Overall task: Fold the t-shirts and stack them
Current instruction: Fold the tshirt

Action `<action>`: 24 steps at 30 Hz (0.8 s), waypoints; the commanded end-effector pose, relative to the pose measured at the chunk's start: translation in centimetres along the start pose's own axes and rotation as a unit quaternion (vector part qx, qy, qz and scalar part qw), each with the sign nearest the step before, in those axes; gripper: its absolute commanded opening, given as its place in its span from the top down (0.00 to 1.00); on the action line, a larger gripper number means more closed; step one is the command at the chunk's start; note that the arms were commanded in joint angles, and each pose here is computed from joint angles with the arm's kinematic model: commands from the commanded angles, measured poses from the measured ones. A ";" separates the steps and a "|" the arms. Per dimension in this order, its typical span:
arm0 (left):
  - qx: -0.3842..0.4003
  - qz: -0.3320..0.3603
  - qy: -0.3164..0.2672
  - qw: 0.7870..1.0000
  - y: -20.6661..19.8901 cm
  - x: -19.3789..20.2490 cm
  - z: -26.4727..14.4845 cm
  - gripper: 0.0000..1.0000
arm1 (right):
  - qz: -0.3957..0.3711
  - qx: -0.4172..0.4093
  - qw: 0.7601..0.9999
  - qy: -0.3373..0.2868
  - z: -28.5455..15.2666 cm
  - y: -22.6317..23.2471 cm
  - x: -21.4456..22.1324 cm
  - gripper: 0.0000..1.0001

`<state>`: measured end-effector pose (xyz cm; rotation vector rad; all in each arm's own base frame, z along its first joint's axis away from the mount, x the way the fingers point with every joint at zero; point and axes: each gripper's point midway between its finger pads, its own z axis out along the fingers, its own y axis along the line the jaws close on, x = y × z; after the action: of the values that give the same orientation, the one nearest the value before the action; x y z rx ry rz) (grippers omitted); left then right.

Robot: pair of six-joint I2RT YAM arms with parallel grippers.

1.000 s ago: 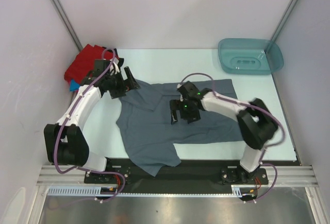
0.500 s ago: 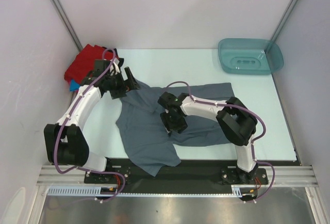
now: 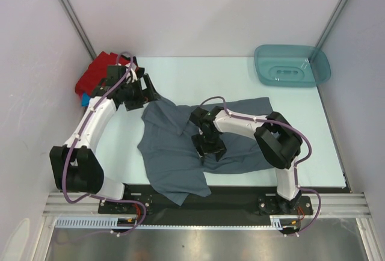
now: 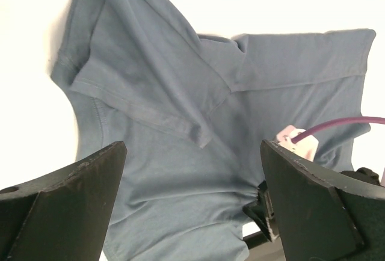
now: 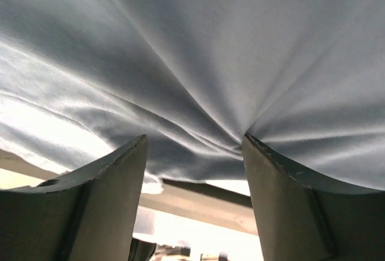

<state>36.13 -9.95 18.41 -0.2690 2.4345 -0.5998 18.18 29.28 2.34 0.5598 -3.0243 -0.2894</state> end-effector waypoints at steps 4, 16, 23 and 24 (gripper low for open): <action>-0.003 0.010 -0.027 1.000 0.2 -2.2 -0.8 0.00 | 0.004 -0.016 0.999 0.043 -2.3 0.0 1.6 0.29; -0.011 -0.004 -0.051 0.999 0.6 -3.9 -0.8 0.00 | 0.002 0.009 0.999 -0.047 -5.4 -2.4 -2.4 0.00; -0.022 -0.003 -0.047 0.999 0.8 -4.2 -1.0 0.00 | -0.023 0.107 0.975 -0.196 -13.8 -5.4 -11.5 0.00; -0.025 -0.002 -0.050 0.998 0.9 -4.3 -1.0 0.00 | -0.026 0.126 0.969 -0.209 -15.4 -5.9 -12.3 0.00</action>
<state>37.87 -8.10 19.35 -0.3200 2.4031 -0.5493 27.61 27.31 10.84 0.6045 -3.2850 -0.2028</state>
